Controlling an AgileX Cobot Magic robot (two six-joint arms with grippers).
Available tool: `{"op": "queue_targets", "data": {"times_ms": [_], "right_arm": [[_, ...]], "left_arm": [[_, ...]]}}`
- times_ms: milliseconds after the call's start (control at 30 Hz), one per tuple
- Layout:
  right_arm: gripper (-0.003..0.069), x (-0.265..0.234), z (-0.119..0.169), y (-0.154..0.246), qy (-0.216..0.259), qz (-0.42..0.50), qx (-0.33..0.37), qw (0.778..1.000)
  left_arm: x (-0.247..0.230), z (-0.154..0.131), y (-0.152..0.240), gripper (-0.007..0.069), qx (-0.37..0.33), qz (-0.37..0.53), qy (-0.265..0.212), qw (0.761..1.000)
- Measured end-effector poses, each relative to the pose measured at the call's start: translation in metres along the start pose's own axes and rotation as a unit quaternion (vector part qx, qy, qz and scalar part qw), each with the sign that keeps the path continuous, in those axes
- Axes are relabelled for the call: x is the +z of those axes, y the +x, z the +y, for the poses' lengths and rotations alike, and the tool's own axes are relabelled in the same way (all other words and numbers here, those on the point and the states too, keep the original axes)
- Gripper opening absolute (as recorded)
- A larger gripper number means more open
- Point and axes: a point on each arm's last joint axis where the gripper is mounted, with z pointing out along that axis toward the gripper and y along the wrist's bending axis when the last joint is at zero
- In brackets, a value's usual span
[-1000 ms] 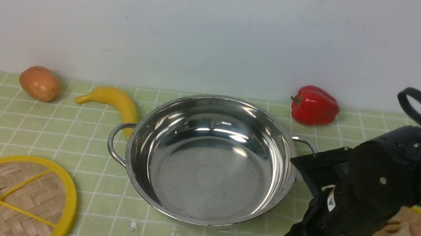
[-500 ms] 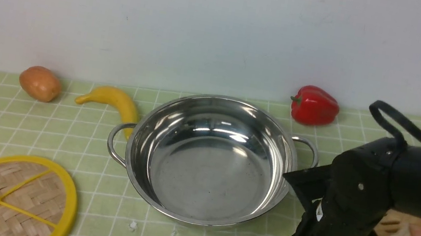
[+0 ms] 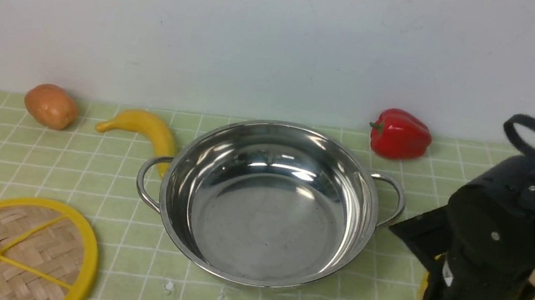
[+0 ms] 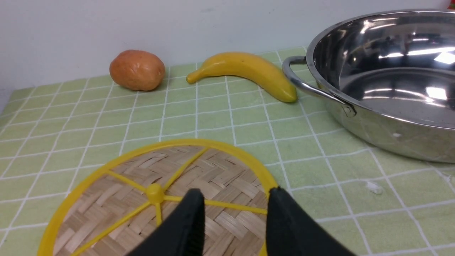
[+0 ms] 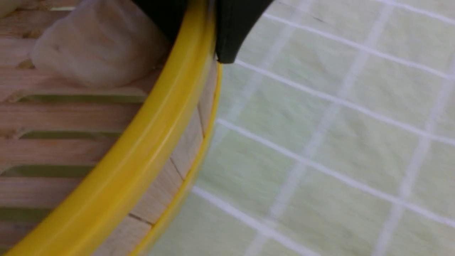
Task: Place the steamer in the pot on the green tablecloth, and put the lid on the steamer.
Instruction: 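Reach for and grasp the rim of the bamboo steamer holding the buns with the right gripper, then place the bamboo steamer basket of food into the steel pot with the right gripper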
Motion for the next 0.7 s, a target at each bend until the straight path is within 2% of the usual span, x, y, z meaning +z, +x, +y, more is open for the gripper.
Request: {"op": "queue_targets", "data": {"times_ms": [133,200,267,333,400,467,567,700], "right_arm": [[0.0056,-0.032,-0.011,-0.001,0.019,-0.049,0.001,0.999],[0.0056,-0.063,-0.012,-0.014,0.003,-0.103,-0.013,0.995],[0.0056,-0.074,-0.011,-0.02,-0.005,-0.121,-0.025,0.992],[0.0056,-0.099,-0.007,-0.04,-0.028,-0.164,-0.074,0.983],[0.0056,-0.106,-0.005,-0.048,-0.032,-0.176,-0.097,0.979],[0.0056,-0.116,0.003,-0.074,-0.041,-0.201,-0.163,0.965],[0.0056,-0.123,0.015,-0.097,-0.048,-0.225,-0.216,0.949],[0.0055,-0.113,0.051,-0.126,-0.06,-0.236,-0.315,0.917]], "left_arm": [[0.0,0.0,0.0,0.024,0.0,0.0,0.0,1.0],[0.0,0.0,0.0,0.024,0.0,0.0,0.0,1.0],[0.0,0.0,0.0,0.024,0.0,0.0,0.0,1.0],[0.0,0.0,0.0,0.024,0.0,0.0,0.0,1.0],[0.0,0.0,0.0,0.024,0.0,0.0,0.0,1.0],[0.0,0.0,0.0,0.024,0.0,0.0,0.0,1.0],[0.0,0.0,0.0,0.024,0.0,0.0,0.0,1.0],[0.0,0.0,0.0,0.024,0.0,0.0,0.0,1.0]]}}
